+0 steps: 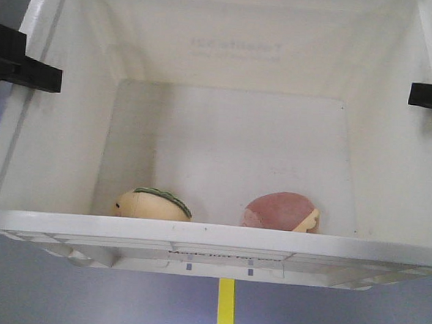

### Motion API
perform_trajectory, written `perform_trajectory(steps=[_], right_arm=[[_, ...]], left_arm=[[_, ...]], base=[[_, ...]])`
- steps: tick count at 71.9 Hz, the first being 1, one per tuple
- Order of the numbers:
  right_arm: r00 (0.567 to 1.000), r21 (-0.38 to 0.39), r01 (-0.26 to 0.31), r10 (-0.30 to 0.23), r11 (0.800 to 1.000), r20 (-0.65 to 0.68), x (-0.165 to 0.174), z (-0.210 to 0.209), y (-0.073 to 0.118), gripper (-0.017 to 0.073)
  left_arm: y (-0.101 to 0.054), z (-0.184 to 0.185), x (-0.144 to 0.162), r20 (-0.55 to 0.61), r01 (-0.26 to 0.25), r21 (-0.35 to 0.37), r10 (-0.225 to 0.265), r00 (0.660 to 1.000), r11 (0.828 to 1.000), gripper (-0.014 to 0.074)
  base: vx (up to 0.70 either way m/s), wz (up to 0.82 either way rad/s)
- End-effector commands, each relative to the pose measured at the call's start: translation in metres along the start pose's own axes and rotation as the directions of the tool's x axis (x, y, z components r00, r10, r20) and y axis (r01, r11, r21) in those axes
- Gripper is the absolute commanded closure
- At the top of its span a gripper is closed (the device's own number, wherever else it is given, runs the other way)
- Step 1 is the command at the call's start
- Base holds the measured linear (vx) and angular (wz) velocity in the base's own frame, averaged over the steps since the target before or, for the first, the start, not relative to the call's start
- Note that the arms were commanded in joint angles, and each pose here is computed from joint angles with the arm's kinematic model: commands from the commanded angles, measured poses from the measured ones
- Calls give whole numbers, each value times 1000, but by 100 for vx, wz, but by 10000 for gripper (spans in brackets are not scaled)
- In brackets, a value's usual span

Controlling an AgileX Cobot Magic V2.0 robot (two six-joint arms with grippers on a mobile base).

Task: Place moving items into box and shelve
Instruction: 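Hold the tote by both rims while the base drives away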

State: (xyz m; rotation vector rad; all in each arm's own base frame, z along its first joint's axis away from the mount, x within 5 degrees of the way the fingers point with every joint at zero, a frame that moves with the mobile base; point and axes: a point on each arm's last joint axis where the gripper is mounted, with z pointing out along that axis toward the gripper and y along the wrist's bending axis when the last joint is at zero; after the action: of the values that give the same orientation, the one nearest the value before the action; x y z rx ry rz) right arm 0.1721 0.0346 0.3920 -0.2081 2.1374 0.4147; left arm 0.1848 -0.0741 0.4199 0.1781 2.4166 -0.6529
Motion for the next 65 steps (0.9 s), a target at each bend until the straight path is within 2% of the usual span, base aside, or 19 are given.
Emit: perform_trajectory(steps=[1,65], right_arm=[[985,-31,-8,13,999,172,-20,-16,8,565],[985,-31,-8,13,999,171,-20,-16,8,565]], left_arm=[[-16,-19,-14,190,-13,103,-7,982,995,594],[-16,-19,-14,189,-12,103,-7,982,995,594]], base=[[50,-1],[52,12]])
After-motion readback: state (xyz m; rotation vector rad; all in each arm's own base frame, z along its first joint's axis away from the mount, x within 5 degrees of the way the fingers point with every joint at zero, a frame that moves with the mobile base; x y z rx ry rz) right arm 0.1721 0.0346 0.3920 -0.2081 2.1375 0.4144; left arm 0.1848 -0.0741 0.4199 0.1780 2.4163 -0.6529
